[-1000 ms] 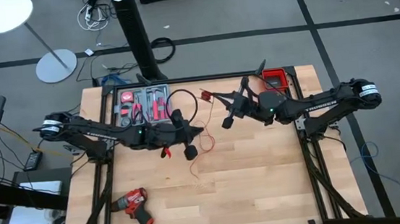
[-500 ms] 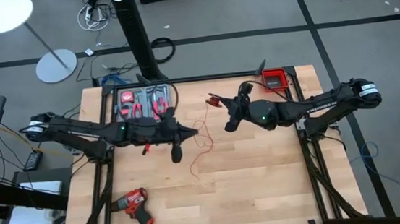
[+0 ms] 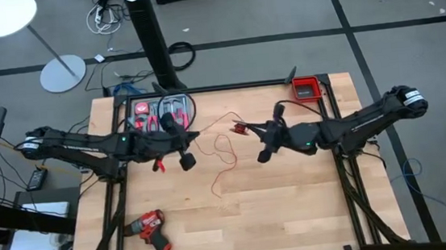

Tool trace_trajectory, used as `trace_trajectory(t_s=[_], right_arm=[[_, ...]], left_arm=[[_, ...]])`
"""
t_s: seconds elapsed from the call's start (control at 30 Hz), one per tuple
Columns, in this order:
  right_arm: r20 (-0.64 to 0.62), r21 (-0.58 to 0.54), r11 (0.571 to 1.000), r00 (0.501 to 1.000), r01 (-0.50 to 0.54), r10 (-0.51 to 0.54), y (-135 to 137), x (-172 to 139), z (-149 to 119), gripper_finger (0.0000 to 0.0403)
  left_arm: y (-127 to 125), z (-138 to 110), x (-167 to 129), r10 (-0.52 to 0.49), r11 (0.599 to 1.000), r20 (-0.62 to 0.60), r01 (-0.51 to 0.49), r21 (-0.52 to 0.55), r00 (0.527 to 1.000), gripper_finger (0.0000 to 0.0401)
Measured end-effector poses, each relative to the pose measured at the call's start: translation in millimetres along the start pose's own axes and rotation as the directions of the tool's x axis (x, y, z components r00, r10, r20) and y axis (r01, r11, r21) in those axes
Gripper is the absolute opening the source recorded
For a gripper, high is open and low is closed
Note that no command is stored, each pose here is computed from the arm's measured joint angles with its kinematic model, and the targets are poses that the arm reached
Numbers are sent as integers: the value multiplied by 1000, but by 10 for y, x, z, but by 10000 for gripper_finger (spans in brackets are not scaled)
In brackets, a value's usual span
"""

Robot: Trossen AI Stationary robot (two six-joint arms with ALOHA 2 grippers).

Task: Coil cords
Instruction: Uncoil the red wire

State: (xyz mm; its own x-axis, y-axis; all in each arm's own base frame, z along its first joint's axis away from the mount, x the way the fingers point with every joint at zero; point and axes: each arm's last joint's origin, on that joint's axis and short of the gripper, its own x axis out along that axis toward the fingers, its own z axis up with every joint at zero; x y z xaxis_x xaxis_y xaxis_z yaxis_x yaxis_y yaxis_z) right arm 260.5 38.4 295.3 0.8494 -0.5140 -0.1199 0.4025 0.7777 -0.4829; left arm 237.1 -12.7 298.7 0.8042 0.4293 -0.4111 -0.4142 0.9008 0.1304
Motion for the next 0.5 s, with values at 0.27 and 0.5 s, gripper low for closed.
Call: trace_trajectory(t_s=[0.27, 0.5], right_arm=[[177, 212, 975, 978, 70, -109, -310, -160, 251, 0], [155, 268, 948, 963, 173, -220, -457, -136, 255, 0]], left_arm=[[-136, -45, 150, -151, 988, -36, 150, -24, 988, 0], [-301, -134, 272, -332, 943, -108, 329, -48, 937, 0]])
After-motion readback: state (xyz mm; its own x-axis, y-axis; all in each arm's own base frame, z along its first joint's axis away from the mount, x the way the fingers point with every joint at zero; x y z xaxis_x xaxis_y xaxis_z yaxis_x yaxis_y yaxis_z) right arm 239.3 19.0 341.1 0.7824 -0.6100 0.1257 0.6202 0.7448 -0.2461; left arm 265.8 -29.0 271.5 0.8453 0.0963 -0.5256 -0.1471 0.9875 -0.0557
